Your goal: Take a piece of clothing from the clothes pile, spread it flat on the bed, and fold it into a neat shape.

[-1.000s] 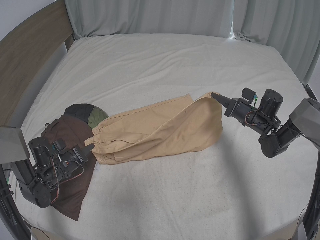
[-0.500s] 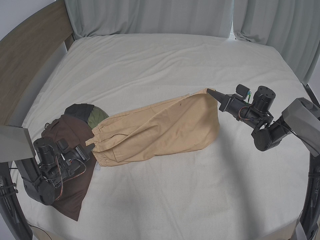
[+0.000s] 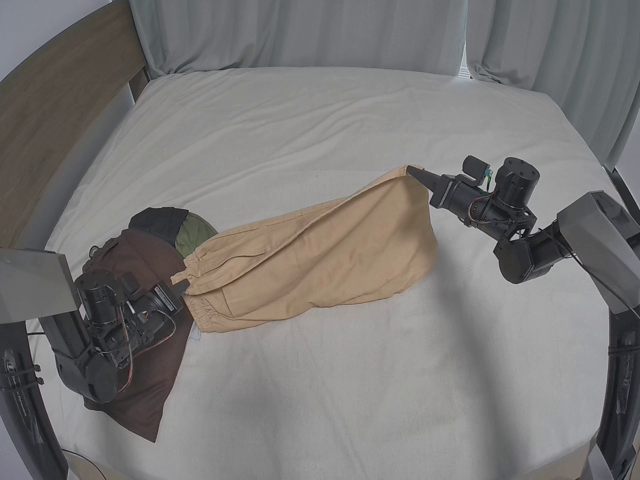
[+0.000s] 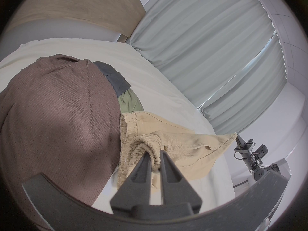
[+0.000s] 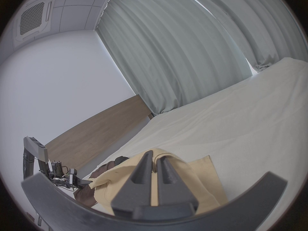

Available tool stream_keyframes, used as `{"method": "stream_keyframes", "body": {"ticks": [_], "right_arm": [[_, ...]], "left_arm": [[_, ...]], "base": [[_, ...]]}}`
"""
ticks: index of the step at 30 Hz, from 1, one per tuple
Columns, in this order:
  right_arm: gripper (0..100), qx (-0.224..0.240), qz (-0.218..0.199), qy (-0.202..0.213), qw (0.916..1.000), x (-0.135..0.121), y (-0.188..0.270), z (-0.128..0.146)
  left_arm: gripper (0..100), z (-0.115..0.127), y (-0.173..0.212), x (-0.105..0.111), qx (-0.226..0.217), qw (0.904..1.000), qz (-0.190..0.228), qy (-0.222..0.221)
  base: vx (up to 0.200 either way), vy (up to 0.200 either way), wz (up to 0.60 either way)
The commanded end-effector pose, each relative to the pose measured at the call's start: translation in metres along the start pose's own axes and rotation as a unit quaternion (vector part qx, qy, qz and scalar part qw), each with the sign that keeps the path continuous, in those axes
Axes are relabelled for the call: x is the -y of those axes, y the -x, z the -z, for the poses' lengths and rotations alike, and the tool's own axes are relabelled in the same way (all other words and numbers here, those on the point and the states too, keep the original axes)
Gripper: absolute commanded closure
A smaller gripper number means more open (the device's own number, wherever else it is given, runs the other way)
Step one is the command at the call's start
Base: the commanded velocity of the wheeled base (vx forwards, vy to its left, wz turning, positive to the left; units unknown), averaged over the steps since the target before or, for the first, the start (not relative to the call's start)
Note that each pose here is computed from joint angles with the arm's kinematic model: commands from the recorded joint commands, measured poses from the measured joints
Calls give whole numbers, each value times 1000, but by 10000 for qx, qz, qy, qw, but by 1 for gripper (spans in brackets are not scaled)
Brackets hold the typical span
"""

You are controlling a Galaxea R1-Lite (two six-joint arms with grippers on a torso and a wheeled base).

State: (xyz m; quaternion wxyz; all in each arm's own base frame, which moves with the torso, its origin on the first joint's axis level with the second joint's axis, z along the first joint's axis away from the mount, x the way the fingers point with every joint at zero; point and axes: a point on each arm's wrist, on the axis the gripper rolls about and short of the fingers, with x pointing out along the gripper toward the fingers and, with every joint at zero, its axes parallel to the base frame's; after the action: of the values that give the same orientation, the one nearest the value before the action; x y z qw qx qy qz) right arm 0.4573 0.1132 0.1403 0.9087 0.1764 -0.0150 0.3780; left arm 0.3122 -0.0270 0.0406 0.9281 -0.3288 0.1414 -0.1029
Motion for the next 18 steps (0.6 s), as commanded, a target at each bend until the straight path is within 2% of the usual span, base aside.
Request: {"method": "stream_keyframes", "body": {"ticks": [1,18], "right_arm": [[100,-36,7,-23,10000,5,-5,6],[100,-179,112,-99,9997,30,-26,27]], "left_arm": [[100,2,-6,-3,2,10000,-15,24],[100,2,-33,-10,214,9997,8,74]], "base": [[0,0,0],[0,0,0]]}}
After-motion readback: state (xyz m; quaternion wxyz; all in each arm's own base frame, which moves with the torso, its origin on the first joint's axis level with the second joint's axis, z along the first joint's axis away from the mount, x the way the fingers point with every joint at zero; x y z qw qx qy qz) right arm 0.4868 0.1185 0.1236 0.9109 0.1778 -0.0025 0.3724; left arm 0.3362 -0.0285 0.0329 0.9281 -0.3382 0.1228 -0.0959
